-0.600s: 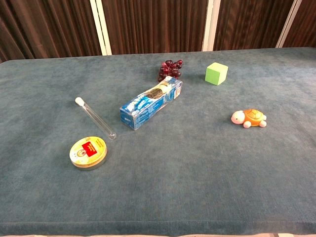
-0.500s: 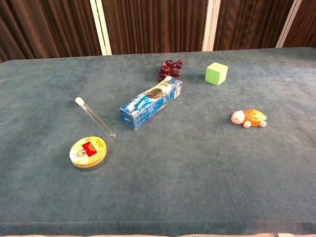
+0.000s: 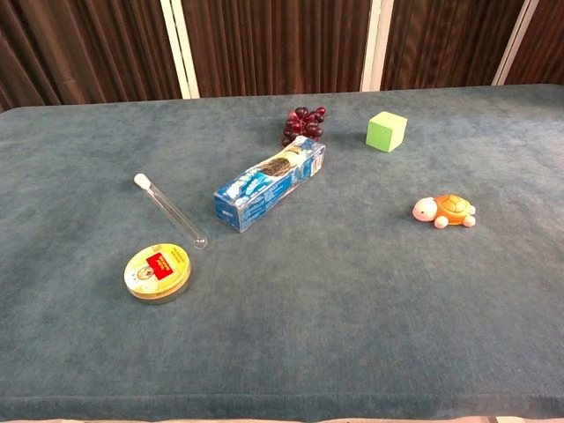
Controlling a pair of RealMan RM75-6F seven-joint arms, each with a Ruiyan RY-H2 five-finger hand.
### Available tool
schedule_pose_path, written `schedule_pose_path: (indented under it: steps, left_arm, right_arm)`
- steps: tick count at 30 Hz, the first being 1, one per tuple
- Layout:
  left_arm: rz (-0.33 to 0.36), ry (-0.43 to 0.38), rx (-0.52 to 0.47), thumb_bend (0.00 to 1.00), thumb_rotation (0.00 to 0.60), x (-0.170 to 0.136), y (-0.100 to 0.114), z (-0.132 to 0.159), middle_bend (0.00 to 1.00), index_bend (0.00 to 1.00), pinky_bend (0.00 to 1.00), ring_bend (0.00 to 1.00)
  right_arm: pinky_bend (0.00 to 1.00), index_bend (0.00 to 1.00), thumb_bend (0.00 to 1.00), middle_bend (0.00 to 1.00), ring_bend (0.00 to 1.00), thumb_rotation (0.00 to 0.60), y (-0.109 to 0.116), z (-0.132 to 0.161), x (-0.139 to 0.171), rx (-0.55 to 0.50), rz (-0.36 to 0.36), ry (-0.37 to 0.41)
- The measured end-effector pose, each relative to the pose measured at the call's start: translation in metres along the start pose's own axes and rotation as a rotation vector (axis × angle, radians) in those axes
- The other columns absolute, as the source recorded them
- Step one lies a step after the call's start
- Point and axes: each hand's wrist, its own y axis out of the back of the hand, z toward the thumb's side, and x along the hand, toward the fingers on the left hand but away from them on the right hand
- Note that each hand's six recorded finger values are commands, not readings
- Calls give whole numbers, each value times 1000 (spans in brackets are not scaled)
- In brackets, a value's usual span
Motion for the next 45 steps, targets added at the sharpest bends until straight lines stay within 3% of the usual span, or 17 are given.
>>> schedule_pose_path:
  steps: [1,4,9,15,24,35,45]
  left_arm:
    - [-1,2,0,471,600,0,0,-1,240,238,332,258]
    - [2,8,-6,472,600,0,1,-2,240,238,333,258]
    - [-6,3,-6,472,600,0,0,-2,240,239,333,258]
    - [-6,9,-14,471,600,-1,1,-3,240,239,333,258]
    - [-15,13,-19,473,600,-1,1,-5,240,239,334,258]
    - [-7,3,-20,473,600,-3,3,-3,240,239,334,258]
    - [-7,1,-17,473,600,-4,3,-2,240,239,334,258]
  right_arm:
    - [775,169,123,124,630,600,0,6,-8,13,2,22]
    - [941,292,123,197,809,600,-3,30,-36,37,15,99]
    - [1000,387,143,272,919,600,-13,65,-72,55,52,188]
    - [1000,453,254,341,957,600,-33,85,-103,23,115,192]
    - [1000,538,348,425,970,600,-52,88,-139,11,97,168]
    - [1000,536,352,438,973,600,-92,92,-164,-45,190,105]
    - [1000,531,321,438,973,600,-109,98,-161,-71,236,117]
